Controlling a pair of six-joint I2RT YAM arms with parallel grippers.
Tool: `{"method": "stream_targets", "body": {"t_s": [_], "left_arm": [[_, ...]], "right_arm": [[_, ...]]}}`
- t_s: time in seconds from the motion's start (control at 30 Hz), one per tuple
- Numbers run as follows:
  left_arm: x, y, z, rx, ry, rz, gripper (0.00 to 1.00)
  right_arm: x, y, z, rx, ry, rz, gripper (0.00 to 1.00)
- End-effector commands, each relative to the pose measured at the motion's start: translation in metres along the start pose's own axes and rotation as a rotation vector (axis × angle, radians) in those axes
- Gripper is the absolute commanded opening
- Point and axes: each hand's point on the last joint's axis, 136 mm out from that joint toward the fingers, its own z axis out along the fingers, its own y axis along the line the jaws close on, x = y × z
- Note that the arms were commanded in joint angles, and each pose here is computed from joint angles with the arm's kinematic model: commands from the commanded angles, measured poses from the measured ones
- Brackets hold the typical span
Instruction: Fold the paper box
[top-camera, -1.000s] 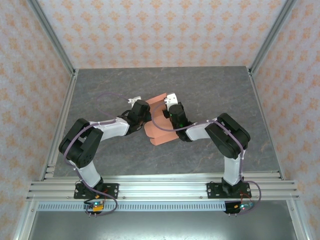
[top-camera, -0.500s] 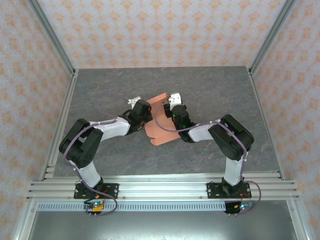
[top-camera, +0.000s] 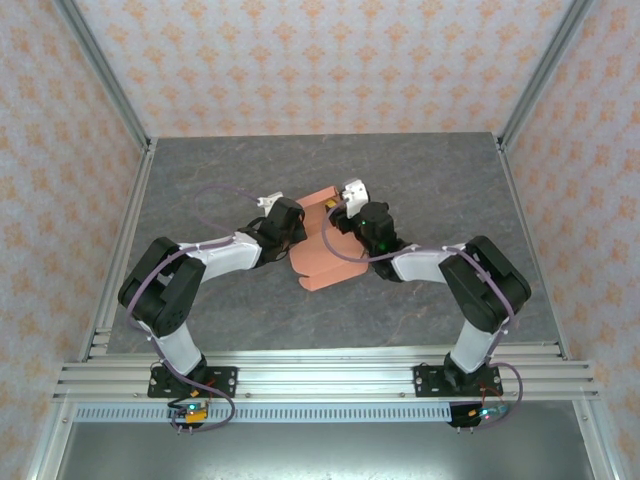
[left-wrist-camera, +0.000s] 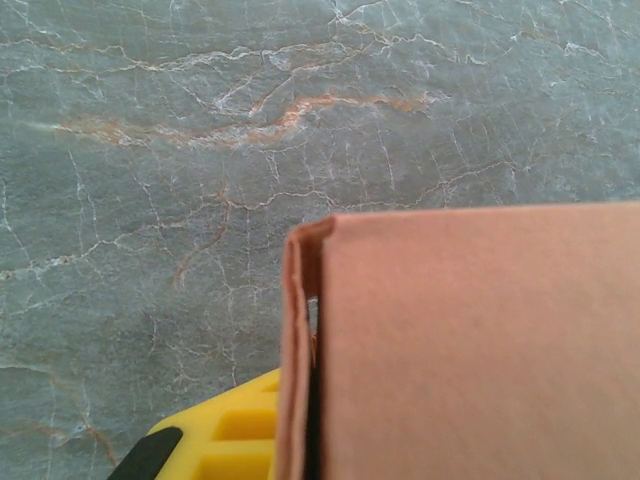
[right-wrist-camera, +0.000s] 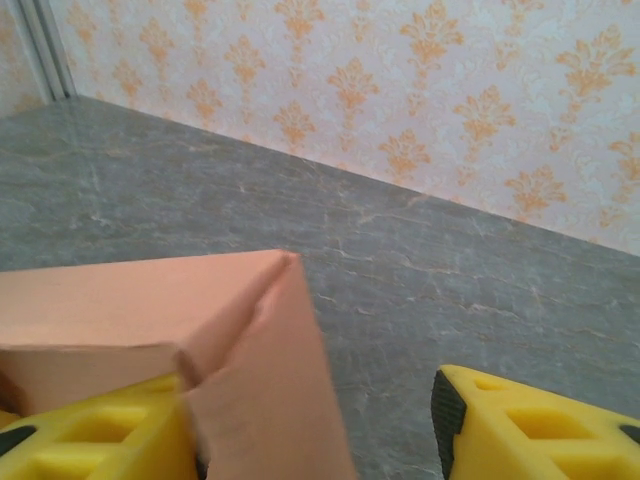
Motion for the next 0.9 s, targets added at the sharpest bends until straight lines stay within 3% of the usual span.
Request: {"method": "stream_targets", "body": {"t_s": [0.0, 0.23, 0.4, 0.6, 0.73, 0.87], "left_arm": [[-0.012, -0.009, -0.012, 0.027, -0.034, -0.024, 0.00], [-0.012, -0.016, -0.010, 0.048, -0.018, -0.019, 0.00], [-0.010, -0.021, -0.009, 0.067, -0.001, -0.040, 0.00], [-0.005, -0.019, -0.011, 0.063, 0.016, -0.061, 0.00], [0.002, -0.011, -0.009, 0.047, 0.022, -0.081, 0.00], [0.009, -0.007, -0.007, 0.044, 0.039, -0.096, 0.00]], "right_arm": [[-0.006, 0.002, 0.009, -0.017, 0.005, -0.082, 0.56], [-0.013, -0.002, 0.024, 0.023, -0.012, -0.089, 0.37], [-0.019, -0.026, 0.030, 0.224, -0.087, 0.009, 0.33], [-0.010, -0.061, 0.025, 0.461, -0.094, 0.089, 0.07], [-0.008, -0.072, 0.023, 0.546, -0.091, 0.099, 0.08], [-0.010, -0.067, 0.017, 0.527, -0.102, 0.102, 0.08]]}}
